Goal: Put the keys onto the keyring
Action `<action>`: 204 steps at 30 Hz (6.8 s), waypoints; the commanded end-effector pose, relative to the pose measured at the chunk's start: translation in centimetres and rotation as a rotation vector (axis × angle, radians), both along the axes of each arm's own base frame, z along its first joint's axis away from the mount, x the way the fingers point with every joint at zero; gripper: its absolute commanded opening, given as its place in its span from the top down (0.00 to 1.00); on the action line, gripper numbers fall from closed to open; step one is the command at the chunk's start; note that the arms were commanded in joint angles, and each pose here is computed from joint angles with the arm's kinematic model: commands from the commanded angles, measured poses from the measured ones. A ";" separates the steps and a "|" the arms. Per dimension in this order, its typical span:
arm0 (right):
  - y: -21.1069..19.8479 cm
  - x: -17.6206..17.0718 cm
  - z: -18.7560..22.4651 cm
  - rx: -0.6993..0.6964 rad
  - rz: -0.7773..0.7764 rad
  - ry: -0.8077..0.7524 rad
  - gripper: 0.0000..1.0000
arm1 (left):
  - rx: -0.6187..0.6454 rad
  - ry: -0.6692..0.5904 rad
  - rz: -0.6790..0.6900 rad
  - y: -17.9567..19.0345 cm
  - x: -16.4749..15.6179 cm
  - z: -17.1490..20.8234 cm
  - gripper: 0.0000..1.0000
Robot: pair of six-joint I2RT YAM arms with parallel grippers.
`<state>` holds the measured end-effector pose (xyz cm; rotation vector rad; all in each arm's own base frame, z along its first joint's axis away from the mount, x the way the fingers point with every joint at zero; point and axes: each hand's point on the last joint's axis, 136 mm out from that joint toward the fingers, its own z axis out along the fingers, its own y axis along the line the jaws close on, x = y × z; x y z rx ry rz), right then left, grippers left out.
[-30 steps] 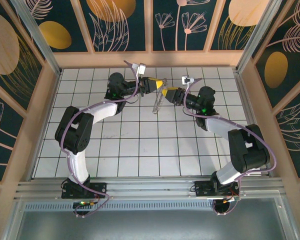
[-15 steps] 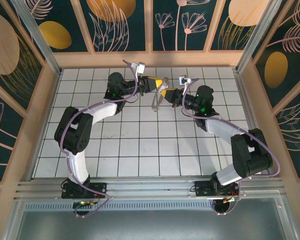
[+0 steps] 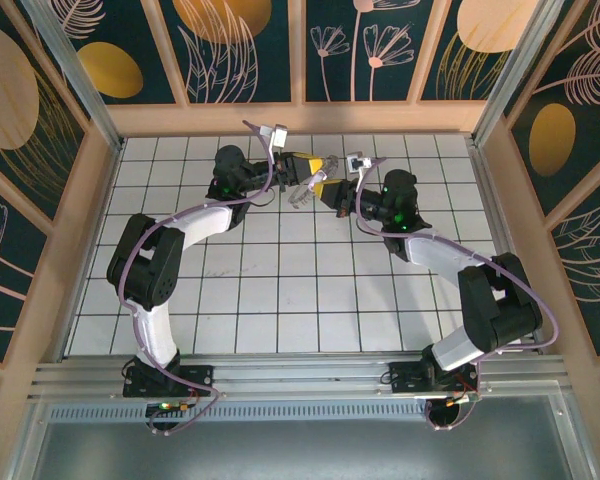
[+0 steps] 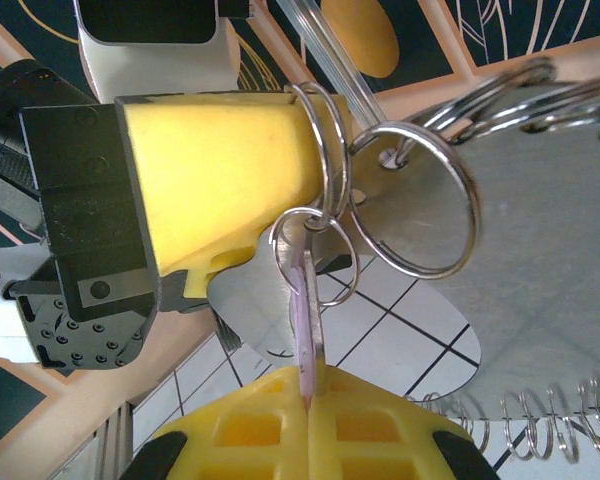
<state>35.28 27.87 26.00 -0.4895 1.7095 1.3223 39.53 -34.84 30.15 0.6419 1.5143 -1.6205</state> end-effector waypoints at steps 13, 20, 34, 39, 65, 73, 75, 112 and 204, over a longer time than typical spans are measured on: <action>1.5 0.1 0.0 -0.003 0.068 -0.008 1.00 | -0.069 -0.101 0.004 0.1 -1.6 3.7 1.00; 2.9 -0.4 1.0 0.030 0.121 -0.008 1.00 | -0.074 -0.093 -0.007 -0.6 -1.9 3.4 1.00; -0.8 -1.0 1.8 0.058 -0.013 -0.015 0.89 | -0.136 -0.030 0.060 0.2 -1.5 3.3 1.00; -2.3 -2.5 2.2 0.060 -0.049 -0.025 0.80 | -0.143 -0.029 0.068 0.3 -1.4 3.3 1.00; -4.9 1.0 8.7 0.279 -0.138 -0.070 0.65 | -0.148 -0.030 0.064 -0.1 -1.6 3.7 1.00; -3.6 1.3 8.0 0.296 -0.100 -0.049 0.68 | -0.147 -0.031 0.062 -0.1 -1.6 3.6 1.00; -3.4 1.3 8.0 0.298 -0.095 -0.050 0.68 | -0.147 -0.030 0.061 -0.2 -1.7 3.6 1.00; -3.9 3.5 7.0 0.208 -0.008 -0.036 1.00 | -0.106 -0.060 0.087 0.7 -0.6 4.2 0.75; -6.2 2.8 4.2 0.033 0.126 -0.055 0.55 | 0.023 -0.061 -0.091 -0.8 -0.1 1.9 1.00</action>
